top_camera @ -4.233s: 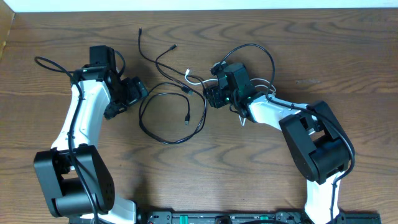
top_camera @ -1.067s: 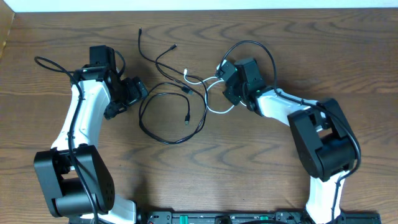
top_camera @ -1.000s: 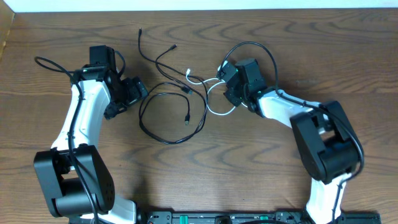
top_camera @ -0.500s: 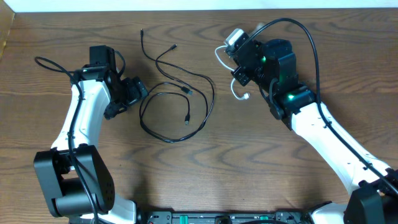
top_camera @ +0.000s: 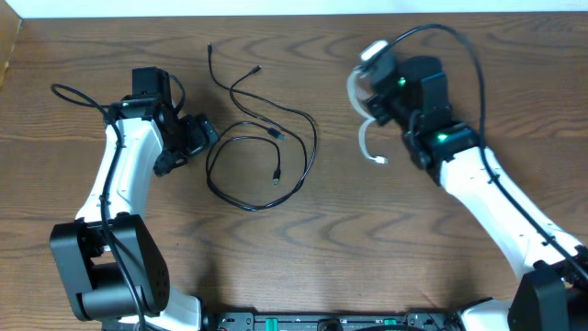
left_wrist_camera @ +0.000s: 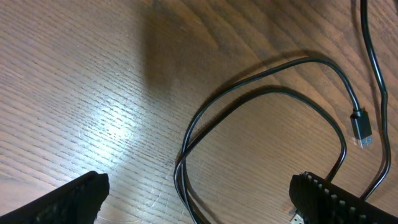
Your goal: Untangle cables
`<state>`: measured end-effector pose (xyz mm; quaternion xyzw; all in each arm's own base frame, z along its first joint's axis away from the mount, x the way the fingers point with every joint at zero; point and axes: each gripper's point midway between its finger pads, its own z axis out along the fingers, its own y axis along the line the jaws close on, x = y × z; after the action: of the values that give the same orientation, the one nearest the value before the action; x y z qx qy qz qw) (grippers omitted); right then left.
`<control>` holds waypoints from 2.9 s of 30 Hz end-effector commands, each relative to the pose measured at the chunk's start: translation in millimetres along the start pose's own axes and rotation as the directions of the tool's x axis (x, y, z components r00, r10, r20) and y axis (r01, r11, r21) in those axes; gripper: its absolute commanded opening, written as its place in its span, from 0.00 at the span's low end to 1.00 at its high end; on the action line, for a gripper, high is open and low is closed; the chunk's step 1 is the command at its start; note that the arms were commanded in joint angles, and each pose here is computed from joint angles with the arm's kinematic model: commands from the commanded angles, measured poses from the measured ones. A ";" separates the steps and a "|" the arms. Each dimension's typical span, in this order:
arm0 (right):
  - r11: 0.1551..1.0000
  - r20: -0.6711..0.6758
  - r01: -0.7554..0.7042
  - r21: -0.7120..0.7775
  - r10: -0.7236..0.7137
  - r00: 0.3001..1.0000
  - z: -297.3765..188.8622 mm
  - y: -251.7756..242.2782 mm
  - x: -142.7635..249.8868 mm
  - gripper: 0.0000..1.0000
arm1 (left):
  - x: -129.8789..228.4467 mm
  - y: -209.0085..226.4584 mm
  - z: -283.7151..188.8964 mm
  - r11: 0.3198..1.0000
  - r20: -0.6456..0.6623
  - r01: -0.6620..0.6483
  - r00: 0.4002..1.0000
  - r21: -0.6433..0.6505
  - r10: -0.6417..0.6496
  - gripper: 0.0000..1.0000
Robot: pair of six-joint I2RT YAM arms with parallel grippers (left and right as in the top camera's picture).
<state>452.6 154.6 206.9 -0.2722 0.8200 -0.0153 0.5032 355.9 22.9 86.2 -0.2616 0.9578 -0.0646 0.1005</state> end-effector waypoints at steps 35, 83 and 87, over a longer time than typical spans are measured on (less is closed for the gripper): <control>0.685 -0.220 -0.462 0.564 0.663 0.715 -72.5 -203.9 192.4 0.02 | 0.8 4.9 2.9 1.000 -0.005 0.003 1.000 -0.018 -0.003 0.98; 0.594 -0.371 -0.669 0.447 0.804 0.465 -39.0 -135.5 238.7 0.04 | 0.8 4.9 2.9 1.000 -0.005 0.003 1.000 -0.018 -0.003 0.98; 0.593 -0.366 -0.671 0.445 0.804 0.468 -38.3 -136.5 237.7 0.44 | 0.8 4.8 2.9 1.000 -0.006 0.003 1.000 -0.018 -0.003 0.98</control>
<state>398.9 -80.0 76.0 0.1874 0.9513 0.0323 0.2425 356.0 22.9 86.2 -0.2616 0.9577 -0.0647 0.1007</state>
